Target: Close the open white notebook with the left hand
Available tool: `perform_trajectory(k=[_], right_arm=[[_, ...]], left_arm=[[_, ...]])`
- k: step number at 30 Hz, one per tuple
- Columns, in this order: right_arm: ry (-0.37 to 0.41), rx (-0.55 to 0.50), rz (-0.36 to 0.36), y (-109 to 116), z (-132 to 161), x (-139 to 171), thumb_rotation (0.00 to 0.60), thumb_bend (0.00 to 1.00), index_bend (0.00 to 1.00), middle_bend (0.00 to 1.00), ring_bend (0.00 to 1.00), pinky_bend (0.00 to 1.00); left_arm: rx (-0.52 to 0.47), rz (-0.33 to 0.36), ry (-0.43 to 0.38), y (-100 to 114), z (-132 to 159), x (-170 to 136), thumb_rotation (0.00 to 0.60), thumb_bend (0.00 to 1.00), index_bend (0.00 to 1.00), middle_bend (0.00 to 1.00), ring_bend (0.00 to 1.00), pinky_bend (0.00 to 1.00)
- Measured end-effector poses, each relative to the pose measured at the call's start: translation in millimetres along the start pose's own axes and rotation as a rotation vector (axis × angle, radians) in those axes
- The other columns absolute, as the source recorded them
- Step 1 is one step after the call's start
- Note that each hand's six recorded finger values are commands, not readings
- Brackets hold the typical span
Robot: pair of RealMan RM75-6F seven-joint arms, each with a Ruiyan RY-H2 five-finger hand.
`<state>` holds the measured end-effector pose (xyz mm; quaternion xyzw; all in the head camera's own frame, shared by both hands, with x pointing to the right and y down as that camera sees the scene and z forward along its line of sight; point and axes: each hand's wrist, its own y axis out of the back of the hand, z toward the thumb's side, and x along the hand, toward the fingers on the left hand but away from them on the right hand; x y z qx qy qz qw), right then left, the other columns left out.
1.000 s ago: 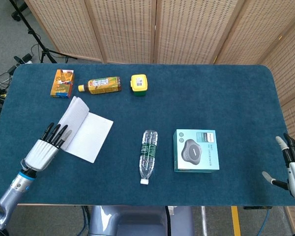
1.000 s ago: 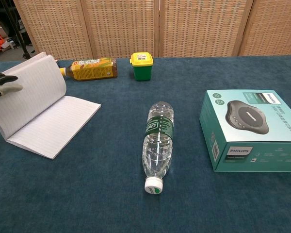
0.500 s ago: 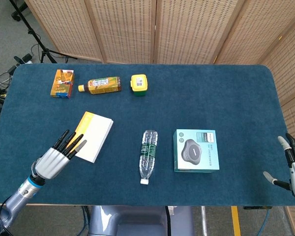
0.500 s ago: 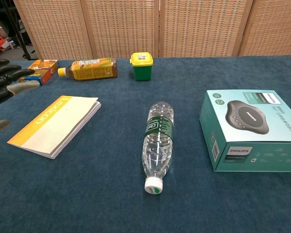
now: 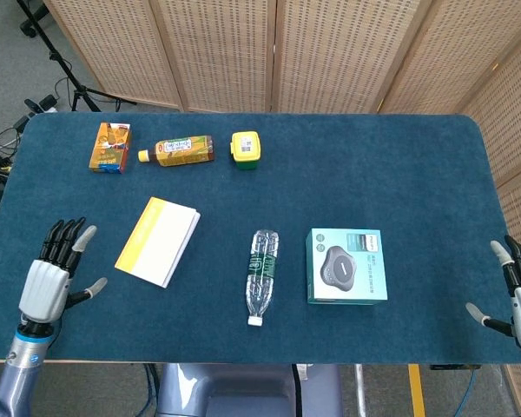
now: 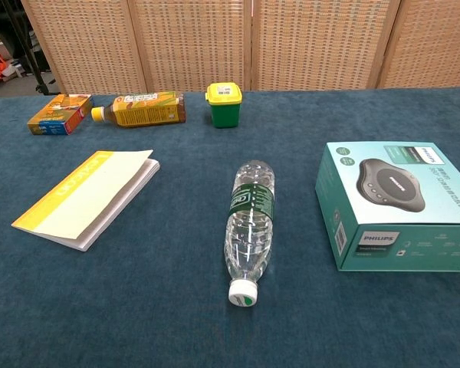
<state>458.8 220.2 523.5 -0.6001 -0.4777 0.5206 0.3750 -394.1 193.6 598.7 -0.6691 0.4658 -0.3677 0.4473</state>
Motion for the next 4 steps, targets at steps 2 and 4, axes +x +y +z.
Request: perform_trajectory(k=[2, 4], right_arm=[[-0.002, 0.0, -0.004, 0.5, -0.5, -0.2, 0.6, 0.0, 0.0, 0.0, 0.0, 0.0], [-0.005, -0.001, -0.004, 0.5, -1.0, -0.5, 0.6, 0.0, 0.0, 0.0, 0.0, 0.0]], left_arm=[[-0.046, -0.029, 0.073, 14.0, -8.0, -4.1, 0.6, 0.0, 0.0, 0.0, 0.0, 0.0], [-0.063, -0.068, 0.149, 27.7, -20.3, -9.1, 0.6, 0.0, 0.0, 0.0, 0.0, 0.0]])
